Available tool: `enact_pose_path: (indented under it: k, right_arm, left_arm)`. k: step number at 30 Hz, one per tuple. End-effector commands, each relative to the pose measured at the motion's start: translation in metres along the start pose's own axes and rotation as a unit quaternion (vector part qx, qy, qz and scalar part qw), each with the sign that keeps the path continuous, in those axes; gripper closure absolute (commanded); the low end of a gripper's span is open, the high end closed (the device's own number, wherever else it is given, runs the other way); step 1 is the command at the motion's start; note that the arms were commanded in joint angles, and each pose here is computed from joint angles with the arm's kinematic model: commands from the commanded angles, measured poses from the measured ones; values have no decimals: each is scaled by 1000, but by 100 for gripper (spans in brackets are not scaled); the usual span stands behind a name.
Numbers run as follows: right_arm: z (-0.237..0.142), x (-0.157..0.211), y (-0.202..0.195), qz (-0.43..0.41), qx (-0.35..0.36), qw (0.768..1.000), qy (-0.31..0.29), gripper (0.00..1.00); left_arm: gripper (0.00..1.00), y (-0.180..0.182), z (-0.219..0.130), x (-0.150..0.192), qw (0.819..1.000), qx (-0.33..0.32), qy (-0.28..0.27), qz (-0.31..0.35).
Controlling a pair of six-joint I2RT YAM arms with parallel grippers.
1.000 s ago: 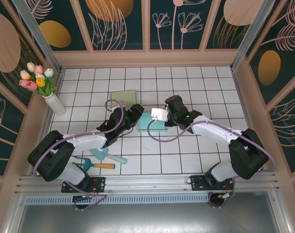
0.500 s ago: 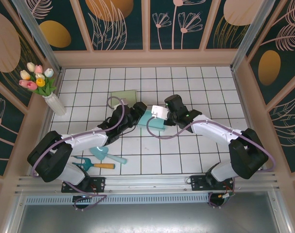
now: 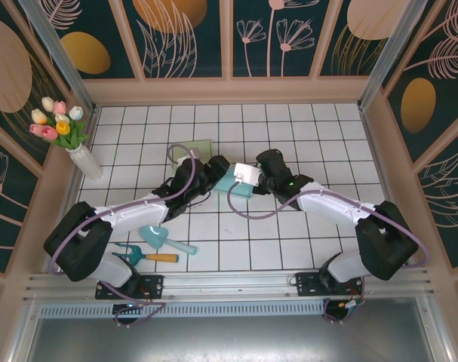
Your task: Fold the paper box
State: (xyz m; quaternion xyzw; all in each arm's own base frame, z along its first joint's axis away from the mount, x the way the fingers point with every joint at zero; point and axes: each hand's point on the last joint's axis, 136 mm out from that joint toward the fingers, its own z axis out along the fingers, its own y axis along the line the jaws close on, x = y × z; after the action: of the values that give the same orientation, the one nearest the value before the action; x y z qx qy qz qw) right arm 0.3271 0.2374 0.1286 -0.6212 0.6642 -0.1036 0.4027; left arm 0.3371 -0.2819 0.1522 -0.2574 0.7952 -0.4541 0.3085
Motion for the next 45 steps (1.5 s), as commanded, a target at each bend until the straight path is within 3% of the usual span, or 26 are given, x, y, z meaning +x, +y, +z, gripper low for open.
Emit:
enact_pose_path:
  k: [1, 8, 14, 22, 31, 39, 45]
  right_arm:
    - [7, 10, 7, -16, -1, 1000, 21, 100]
    - [13, 16, 10, -16, -6, 999, 37, 100]
    - [9, 8, 2, -6, -2, 1000, 26, 100]
    - [-14, -15, -9, 5, -16, 1000, -23, 100]
    - [-42, -36, -27, 1, -21, 998, -56, 100]
    - [-43, -41, -37, 24, -22, 998, -46, 100]
    - [-41, -41, -34, 28, -29, 998, -48, 100]
  left_arm:
    - [36, 18, -12, -15, 1000, -17, -20, 14]
    - [36, -1, -37, -16, 999, 10, -15, 47]
    - [33, -1, -69, -47, 989, -31, -89, 115]
    - [23, -21, -73, -63, 977, -28, -110, 178]
    - [23, -57, -69, -56, 983, 22, -79, 162]
    - [24, -58, -53, -35, 991, 54, -26, 119]
    - [25, -61, -47, -34, 992, 61, -23, 110]
